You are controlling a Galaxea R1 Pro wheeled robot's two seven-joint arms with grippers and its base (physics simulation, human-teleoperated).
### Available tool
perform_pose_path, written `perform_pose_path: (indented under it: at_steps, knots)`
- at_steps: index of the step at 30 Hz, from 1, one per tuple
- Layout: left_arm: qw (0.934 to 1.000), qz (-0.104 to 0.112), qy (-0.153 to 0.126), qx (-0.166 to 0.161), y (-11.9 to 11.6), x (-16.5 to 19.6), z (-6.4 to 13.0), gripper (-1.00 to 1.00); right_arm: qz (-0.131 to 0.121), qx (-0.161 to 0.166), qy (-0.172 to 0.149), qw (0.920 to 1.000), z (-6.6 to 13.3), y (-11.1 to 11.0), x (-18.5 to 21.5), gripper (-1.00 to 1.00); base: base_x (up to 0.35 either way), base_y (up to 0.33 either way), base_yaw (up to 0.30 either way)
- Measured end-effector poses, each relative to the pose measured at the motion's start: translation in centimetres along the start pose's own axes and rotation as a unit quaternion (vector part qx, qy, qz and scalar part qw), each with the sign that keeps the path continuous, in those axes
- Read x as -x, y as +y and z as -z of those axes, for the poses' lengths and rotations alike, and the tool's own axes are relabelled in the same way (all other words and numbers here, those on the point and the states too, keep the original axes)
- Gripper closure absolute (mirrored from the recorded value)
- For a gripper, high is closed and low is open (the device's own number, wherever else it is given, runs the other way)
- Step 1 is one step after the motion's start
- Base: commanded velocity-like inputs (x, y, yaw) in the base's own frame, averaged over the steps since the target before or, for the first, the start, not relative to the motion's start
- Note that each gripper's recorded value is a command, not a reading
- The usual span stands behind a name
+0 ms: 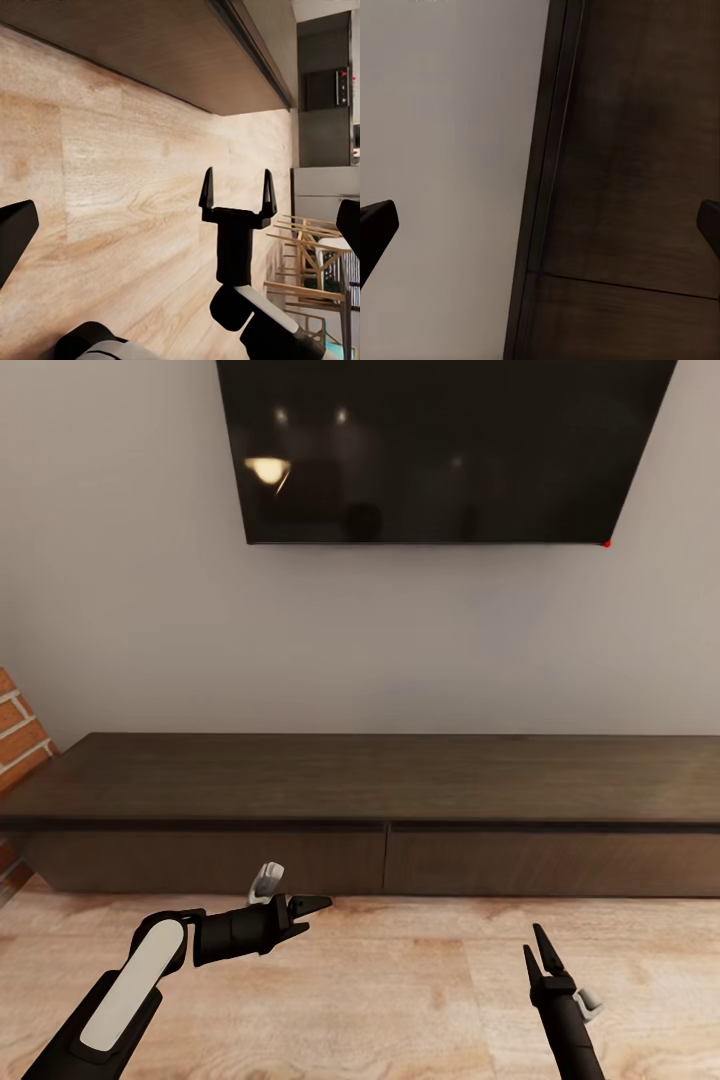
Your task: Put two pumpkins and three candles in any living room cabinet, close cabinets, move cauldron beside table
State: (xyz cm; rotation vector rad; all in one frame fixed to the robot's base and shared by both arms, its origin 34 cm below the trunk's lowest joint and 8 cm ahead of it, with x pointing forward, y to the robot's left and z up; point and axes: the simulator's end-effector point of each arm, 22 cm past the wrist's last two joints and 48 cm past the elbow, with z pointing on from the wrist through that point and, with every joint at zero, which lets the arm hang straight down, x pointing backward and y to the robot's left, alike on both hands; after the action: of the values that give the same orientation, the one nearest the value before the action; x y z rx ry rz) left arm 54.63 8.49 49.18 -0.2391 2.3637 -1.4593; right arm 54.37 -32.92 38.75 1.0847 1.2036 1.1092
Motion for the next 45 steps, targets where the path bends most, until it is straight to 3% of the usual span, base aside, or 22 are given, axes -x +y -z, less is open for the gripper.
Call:
perform_pose_path:
  at_steps: [8,36,45]
  knots:
    - [1.0,0.0,0.0,0.001,0.1,0.0,0.1,-1.0,-0.026,-0.005,-0.033,0.9991,0.1,-0.3,1.5,-1.0,0.21,-0.013,0.0]
    - [1.0,-0.003,0.0,0.005,0.3,0.1,0.4,-1.0,-0.031,-0.009,-0.035,0.9989,0.2,-0.5,1.6,-1.0,0.211,-0.014,0.0]
    - [0.9987,0.023,0.02,-0.042,-2.0,-1.4,-0.5,-1.0,-0.031,-0.015,-0.036,0.9988,0.2,-0.8,1.6,-1.0,0.032,0.0,0.0]
